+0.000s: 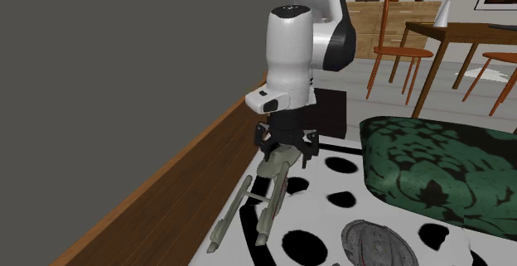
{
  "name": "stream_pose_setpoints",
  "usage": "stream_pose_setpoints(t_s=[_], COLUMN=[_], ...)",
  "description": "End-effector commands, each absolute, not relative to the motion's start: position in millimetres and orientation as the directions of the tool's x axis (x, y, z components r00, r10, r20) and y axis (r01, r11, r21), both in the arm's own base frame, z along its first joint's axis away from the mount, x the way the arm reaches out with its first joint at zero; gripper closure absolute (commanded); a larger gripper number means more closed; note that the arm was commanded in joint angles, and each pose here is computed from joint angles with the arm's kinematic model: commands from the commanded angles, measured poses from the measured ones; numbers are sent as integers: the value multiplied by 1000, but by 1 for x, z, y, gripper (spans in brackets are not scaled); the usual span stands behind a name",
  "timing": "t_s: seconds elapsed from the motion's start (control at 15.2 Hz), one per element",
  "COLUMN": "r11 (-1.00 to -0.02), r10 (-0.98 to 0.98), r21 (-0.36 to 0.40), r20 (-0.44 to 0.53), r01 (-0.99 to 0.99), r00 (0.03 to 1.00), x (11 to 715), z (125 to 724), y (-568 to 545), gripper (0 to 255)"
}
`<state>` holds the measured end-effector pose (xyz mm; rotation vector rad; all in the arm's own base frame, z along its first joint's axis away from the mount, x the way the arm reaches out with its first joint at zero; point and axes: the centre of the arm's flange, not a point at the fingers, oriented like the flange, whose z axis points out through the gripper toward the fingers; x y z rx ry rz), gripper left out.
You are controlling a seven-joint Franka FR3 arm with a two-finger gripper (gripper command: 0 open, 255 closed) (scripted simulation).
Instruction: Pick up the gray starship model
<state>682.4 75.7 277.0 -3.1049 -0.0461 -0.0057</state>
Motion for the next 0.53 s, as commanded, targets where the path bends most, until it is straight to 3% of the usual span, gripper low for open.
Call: stream_pose_setpoints(t_s=[0.0,0.46], r11=[-999,-999], r10=[29,29], r21=[-37,-37], r20=[4,4], r01=[29,29], r00=[1000,1000], x=[685,685], z=[266,237], y=[77,77], gripper=[0,0])
